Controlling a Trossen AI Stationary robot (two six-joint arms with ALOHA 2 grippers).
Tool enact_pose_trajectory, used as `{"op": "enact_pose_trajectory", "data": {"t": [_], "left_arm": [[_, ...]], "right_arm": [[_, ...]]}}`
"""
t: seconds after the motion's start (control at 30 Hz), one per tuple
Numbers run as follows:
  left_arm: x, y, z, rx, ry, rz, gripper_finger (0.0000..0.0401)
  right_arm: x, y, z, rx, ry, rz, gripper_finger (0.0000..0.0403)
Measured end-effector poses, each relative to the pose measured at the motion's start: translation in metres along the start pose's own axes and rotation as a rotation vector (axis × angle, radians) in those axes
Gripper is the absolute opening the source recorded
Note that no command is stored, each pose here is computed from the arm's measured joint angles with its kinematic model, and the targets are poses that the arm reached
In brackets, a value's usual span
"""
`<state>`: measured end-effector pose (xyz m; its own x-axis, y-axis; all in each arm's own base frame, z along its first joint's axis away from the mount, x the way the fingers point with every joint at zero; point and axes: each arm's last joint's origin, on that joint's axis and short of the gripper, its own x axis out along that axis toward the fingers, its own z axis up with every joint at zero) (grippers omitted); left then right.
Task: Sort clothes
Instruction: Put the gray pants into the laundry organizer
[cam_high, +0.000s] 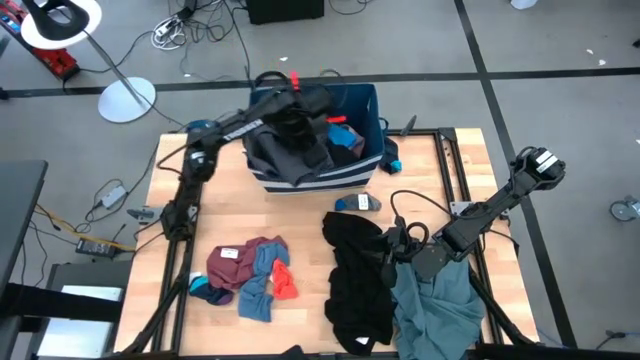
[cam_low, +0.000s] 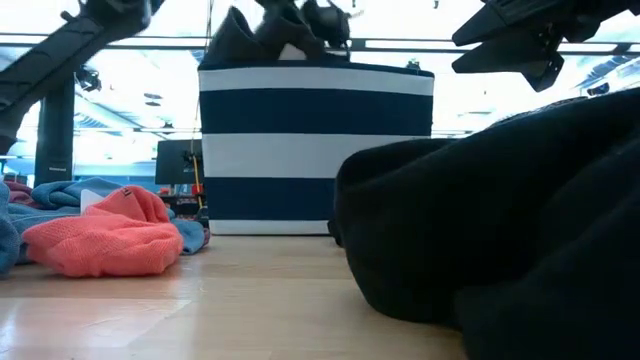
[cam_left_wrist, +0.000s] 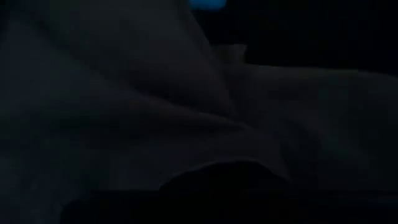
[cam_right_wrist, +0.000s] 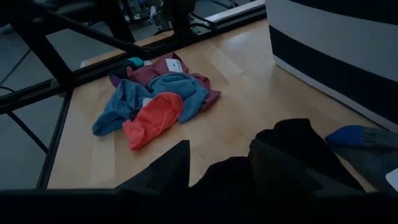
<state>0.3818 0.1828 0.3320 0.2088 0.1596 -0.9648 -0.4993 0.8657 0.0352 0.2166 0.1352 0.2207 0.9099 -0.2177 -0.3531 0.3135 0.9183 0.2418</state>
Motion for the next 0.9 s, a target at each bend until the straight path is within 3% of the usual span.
{"op": "enact_pose_trajectory", "data": {"t": [0.2,0.37,0.67,0.9], "left_arm": [[0.058,-0.004,0.015,-0.014,0.087,0.019,0.0],[0.092,-0.007,0.026,-0.014,0.071,0.004,0.0],[0.096,-0.019,0.057,0.027,-0.235,-0.153,0.0001],[0.095,-0.026,0.059,0.038,-0.258,-0.156,0.0028]], "right_arm": [[0.0,0.0,0.0,-0.002,0.002,-0.001,0.017],[0.0,0.0,0.0,-0.004,0.003,-0.001,0.017],[0.0,0.0,0.0,-0.005,0.003,-0.001,0.017],[0.0,0.0,0.0,-0.013,0.003,-0.001,0.017]]}}
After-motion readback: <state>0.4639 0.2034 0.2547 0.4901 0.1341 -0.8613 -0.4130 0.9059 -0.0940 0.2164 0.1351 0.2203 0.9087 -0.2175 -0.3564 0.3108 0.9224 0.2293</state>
